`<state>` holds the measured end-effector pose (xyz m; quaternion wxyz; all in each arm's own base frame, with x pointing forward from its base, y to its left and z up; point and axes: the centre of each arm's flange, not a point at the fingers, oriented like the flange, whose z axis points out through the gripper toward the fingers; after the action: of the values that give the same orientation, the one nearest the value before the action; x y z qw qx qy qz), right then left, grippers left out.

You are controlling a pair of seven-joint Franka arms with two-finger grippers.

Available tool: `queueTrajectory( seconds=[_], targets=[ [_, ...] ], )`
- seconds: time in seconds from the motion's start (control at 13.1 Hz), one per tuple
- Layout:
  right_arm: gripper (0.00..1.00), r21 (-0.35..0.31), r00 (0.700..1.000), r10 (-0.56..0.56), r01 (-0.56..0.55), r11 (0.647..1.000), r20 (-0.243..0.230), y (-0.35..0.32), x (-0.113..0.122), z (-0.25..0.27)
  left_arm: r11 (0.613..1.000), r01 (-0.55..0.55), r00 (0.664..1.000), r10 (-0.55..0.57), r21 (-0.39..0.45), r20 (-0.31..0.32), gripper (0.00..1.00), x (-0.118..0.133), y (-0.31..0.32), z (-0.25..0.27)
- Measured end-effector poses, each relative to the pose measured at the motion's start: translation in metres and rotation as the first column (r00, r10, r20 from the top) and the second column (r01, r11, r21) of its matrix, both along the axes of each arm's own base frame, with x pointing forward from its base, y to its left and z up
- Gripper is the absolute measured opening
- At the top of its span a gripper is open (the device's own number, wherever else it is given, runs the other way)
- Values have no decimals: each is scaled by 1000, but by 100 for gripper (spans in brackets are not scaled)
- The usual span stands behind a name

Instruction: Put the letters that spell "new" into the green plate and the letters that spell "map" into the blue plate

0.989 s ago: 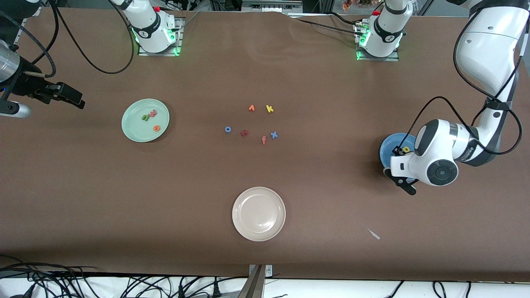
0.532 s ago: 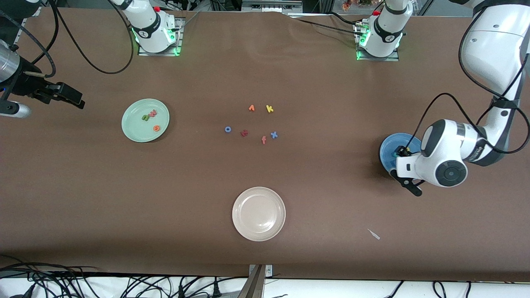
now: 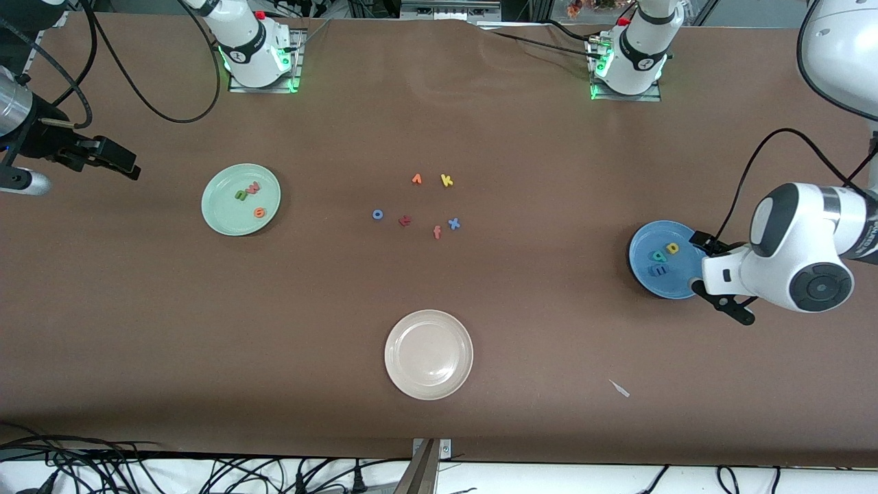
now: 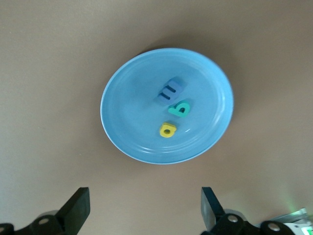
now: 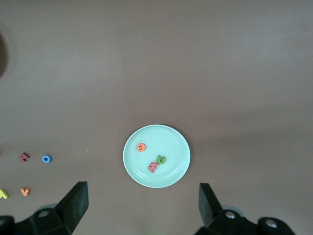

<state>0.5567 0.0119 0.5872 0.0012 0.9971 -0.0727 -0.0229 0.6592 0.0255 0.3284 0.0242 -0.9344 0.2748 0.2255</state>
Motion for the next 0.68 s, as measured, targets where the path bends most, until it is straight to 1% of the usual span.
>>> queueTrajectory(
  seconds=[0.15,0.23,0.46,0.53,0.68],
  targets=[
    [100,0,1000,-1,1,1000,0,0,0,0,995,-100,994,99,17,49,100,-1,-3,25],
    [100,0,1000,-1,1,1000,0,0,0,0,988,-154,985,152,27,80,100,-3,-6,42],
    [100,0,1000,-2,2,1000,0,-1,0,0,964,-266,954,263,2,142,100,-18,-20,94],
    [100,0,1000,-2,2,1000,-1,-1,0,0,948,-319,935,318,-18,160,100,-25,-20,113],
    [100,0,1000,-2,2,1000,-1,-1,0,0,901,-430,875,431,-56,219,100,-39,-19,161]
  ],
)
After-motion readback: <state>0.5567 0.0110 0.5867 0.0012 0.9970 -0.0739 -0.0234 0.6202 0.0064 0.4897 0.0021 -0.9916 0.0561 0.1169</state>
